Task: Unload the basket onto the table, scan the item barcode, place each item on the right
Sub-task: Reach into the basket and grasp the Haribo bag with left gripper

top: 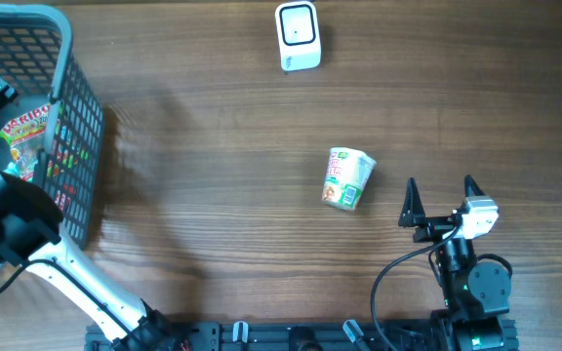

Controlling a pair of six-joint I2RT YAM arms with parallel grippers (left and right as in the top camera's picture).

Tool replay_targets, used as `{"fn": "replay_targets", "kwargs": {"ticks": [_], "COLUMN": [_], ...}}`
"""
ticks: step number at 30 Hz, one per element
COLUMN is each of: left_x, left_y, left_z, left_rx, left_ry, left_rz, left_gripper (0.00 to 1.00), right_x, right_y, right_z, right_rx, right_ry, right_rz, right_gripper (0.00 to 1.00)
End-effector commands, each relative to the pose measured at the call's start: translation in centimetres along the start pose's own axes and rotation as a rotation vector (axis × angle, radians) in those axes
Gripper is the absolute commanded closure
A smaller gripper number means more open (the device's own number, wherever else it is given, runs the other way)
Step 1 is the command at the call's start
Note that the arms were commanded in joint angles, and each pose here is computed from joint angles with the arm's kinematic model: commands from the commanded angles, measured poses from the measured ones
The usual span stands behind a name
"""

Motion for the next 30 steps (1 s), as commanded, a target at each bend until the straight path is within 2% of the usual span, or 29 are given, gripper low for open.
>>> {"fn": "replay_targets", "kwargs": {"ticks": [1, 6, 11, 20, 27, 30], "left_x": [0.3, -0.2, -1.4, -1.4, -2.5, -3.2], "left_y": [2.6, 4.7, 5.8, 2.4, -5.6, -7.3], "left_z": [0.4, 1.0, 1.2, 0.6, 0.2, 0.1], "left_rx": [0.021, 0.032, 0.004, -0.075, -0.152, -0.159], "left_ry": [0.036, 0.042, 0.029, 0.021, -0.022, -0.03], "left_rz": [0.041, 0.09, 0.163, 0.105, -0.046, -0.069], "left_gripper": [0.01, 0.09, 0.11, 0.12, 0.11, 0.11], "right_x": [0.1, 0.1, 0.1, 0.1, 0.1, 0.1], "right_y": [0.0, 0.0, 0.0, 0.0, 0.0, 0.0], "right_z": [0.1, 0.1, 0.1, 0.1, 0.1, 0.1], "right_rx": [0.008, 0.008, 0.008, 0.008, 0.008, 0.008], "right_ry": [-0.003, -0.003, -0.003, -0.003, -0.003, -0.003], "right_rz": [-0.006, -0.006, -0.006, -0.006, -0.006, -0.006], "right_gripper": [0.0, 0.0, 0.0, 0.0, 0.0, 0.0]}}
Point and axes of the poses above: each gripper's point midway between its finger pads, its own y axis out along the fingers, its own z axis along the line the jaws close on, x = y × z, the point moved 6 cm from there along -y, back along the fingers, and after that the axes turned 2 degrees about -y, right-handed, at the moved point
